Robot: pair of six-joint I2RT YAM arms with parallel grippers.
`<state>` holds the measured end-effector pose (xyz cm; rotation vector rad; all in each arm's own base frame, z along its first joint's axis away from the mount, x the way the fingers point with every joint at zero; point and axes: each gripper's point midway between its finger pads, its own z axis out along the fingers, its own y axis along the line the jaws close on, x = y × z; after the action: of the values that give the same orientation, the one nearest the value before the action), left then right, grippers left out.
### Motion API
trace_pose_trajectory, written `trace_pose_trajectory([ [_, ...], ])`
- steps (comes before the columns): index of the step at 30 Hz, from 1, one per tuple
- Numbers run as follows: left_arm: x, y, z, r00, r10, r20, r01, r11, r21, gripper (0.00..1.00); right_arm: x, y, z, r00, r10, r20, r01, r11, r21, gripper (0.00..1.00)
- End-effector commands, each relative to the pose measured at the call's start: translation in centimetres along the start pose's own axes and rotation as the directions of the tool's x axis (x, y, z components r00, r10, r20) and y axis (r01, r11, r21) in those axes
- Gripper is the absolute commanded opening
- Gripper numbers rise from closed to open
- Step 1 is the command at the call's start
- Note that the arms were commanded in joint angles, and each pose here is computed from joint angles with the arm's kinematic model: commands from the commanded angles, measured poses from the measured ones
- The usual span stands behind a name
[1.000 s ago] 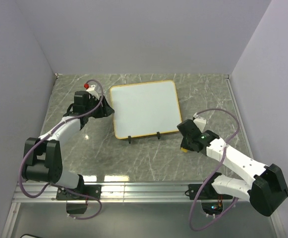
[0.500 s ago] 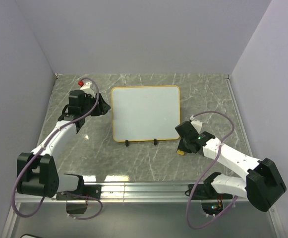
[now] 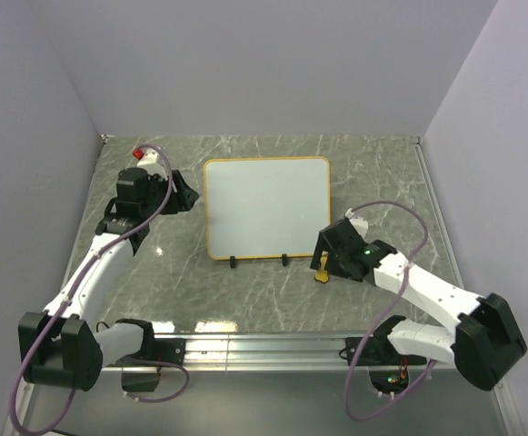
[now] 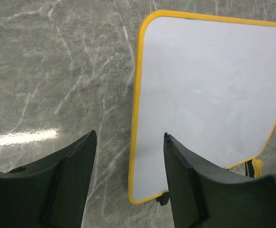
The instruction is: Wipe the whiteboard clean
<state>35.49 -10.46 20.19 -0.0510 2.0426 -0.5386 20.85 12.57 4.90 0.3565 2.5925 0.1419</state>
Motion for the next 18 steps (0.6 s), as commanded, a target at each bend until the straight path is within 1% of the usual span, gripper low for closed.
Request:
trace_pose_trajectory([
  [1,-2.0,-0.8,-1.5,0.998,-0.004,0.056,0.005,1.000,-0.014,0.63,-3.8,2.2,-4.1,0.993,0.028,0.117,-0.014,0.993,-0.118,1.00],
  [4,-2.5,-1.3,-2.6,0.997,-0.017,0.074,0.018,1.000,-0.021,0.64,-5.6,2.8,-8.0,0.984,0.030,0.175,0.005,0.981,-0.193,1.00],
  [5,-2.4,-1.6,-2.9,0.997,-0.031,0.072,0.032,0.999,-0.022,0.66,-6.8,3.5,-9.9,0.976,0.026,0.215,0.027,0.970,-0.240,1.00],
  [6,-3.0,-2.0,-3.6,0.995,-0.033,0.090,0.034,0.999,-0.016,0.68,-7.2,4.1,-11.2,0.972,0.023,0.232,0.046,0.957,-0.288,1.00],
  [7,-3.1,-2.5,-3.9,0.995,-0.035,0.091,0.036,0.999,-0.012,0.70,-8.0,4.4,-13.3,0.961,0.038,0.274,0.060,0.937,-0.343,1.00],
  [8,-3.3,-2.8,-4.2,0.994,-0.049,0.099,0.051,0.999,-0.018,0.83,-9.0,4.9,-15.5,0.948,0.044,0.316,0.087,0.918,-0.388,1.00],
  [9,-3.4,-3.1,-4.8,0.994,-0.056,0.098,0.058,0.998,-0.018,0.88,-9.2,5.3,-16.8,0.942,0.049,0.332,0.104,0.897,-0.429,1.00],
  [11,-3.5,-3.9,-5.4,0.993,-0.067,0.102,0.070,0.997,-0.021,0.93,-10.2,5.8,-20.0,0.914,0.085,0.397,0.141,0.850,-0.507,1.00],
  [12,-3.7,-4.2,-6.1,0.992,-0.071,0.105,0.074,0.997,-0.024,0.99,-10.4,6.0,-21.0,0.905,0.094,0.415,0.158,0.831,-0.534,1.00],
  [13,-3.6,-4.6,-6.4,0.993,-0.071,0.099,0.074,0.997,-0.026,0.99,-10.8,6.0,-22.9,0.884,0.129,0.449,0.177,0.798,-0.576,1.00],
  [14,-4.5,-4.9,-7.2,0.989,-0.078,0.126,0.083,0.996,-0.035,0.99,-10.7,6.0,-23.2,0.877,0.143,0.458,0.181,0.785,-0.592,1.00],
  [15,-3.9,-4.9,-7.6,0.992,-0.078,0.102,0.084,0.995,-0.051,0.99,-10.8,5.5,-24.2,0.861,0.178,0.477,0.180,0.770,-0.612,1.00],
  [17,-5.0,-5.7,-9.2,0.988,-0.087,0.124,0.092,0.995,-0.035,0.99,-10.6,5.4,-24.1,0.851,0.200,0.485,0.179,0.759,-0.626,1.00],
  [18,-5.3,-5.4,-9.7,0.986,-0.091,0.138,0.100,0.993,-0.060,1.00,-10.4,5.2,-24.4,0.845,0.209,0.492,0.185,0.749,-0.637,1.00],
])
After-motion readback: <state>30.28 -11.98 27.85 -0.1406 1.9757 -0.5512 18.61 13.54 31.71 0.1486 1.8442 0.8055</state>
